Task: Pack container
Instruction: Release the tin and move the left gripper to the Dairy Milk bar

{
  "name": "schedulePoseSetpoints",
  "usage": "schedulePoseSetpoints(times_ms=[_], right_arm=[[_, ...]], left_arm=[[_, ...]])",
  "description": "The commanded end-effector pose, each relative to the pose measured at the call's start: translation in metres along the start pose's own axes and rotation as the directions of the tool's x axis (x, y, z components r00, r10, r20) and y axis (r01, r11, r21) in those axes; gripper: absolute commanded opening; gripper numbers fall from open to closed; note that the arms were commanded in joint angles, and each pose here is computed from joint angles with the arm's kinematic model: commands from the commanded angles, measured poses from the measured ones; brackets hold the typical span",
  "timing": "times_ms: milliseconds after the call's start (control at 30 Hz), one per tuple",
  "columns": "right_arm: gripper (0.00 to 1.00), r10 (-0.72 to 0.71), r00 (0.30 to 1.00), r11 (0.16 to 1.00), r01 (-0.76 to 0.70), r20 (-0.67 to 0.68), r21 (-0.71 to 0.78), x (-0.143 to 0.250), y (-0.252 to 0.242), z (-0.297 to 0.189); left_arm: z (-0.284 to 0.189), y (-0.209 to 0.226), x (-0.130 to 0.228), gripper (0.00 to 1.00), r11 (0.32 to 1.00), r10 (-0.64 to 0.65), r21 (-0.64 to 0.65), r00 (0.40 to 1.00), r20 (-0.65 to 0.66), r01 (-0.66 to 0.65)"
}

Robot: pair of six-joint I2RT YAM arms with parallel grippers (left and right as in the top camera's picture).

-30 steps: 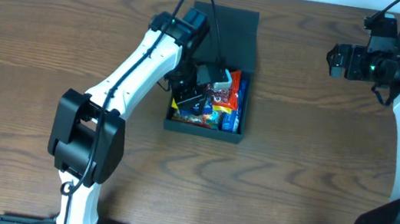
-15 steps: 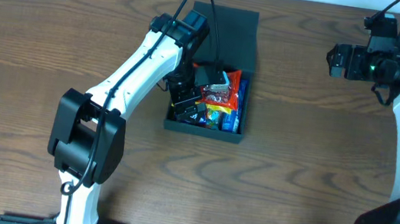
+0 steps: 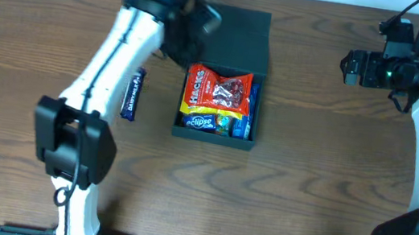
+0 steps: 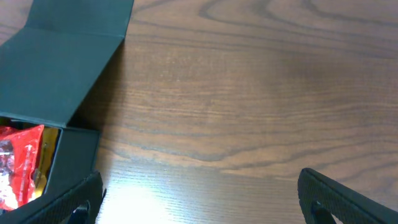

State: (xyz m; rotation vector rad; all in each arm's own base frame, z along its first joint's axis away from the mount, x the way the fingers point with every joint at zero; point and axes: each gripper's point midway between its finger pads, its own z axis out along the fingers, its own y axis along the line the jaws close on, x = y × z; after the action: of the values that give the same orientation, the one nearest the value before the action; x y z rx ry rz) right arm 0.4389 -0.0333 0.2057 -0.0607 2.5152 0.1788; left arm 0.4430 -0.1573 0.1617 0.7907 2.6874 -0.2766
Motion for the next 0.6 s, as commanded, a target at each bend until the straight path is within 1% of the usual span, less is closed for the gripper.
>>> schedulePoseSetpoints(times_ms=[0, 133, 200, 267, 367, 467, 567], right_arm=[[0.99, -0.007, 1.000, 1.000, 0.007, -0.010, -0.010, 0.003, 0.000, -0.001], [0.99, -0.002, 1.000, 1.000, 0.002, -0.028, -0.013, 0.008, 0.000, 0.000], [0.99, 0.000, 0.999, 1.000, 0.000, -0.035, -0.015, 0.011, 0.000, 0.002], [0.99, 0.002, 0.999, 1.000, -0.002, -0.043, -0.015, 0.014, 0.000, 0.003], [0.99, 0.002, 0.999, 1.000, -0.003, -0.045, -0.016, 0.014, 0.000, 0.003], [0.99, 0.001, 0.999, 1.000, -0.002, -0.042, -0.015, 0.013, 0.000, 0.003], [0.99, 0.002, 0.999, 1.000, -0.002, -0.043, -0.015, 0.014, 0.000, 0.003]], left_arm=[[-0.014, 0.049, 0.013, 0.51, 0.974, -0.210, -0.088, 0.978, 0.014, 0.210], [-0.015, 0.099, 0.043, 0.51, 0.936, -0.333, -0.117, 0.943, 0.005, 0.331], [-0.010, 0.113, 0.062, 0.52, 0.917, -0.385, -0.123, 0.923, -0.021, 0.380], [0.000, 0.117, 0.079, 0.53, 0.907, -0.412, -0.123, 0.909, -0.059, 0.403], [0.013, 0.117, 0.090, 0.53, 0.921, -0.381, -0.124, 0.920, -0.088, 0.370], [0.026, 0.127, 0.092, 0.52, 0.919, -0.375, -0.161, 0.925, -0.065, 0.361], [0.038, 0.127, 0.094, 0.52, 0.921, -0.369, -0.151, 0.928, -0.052, 0.358]])
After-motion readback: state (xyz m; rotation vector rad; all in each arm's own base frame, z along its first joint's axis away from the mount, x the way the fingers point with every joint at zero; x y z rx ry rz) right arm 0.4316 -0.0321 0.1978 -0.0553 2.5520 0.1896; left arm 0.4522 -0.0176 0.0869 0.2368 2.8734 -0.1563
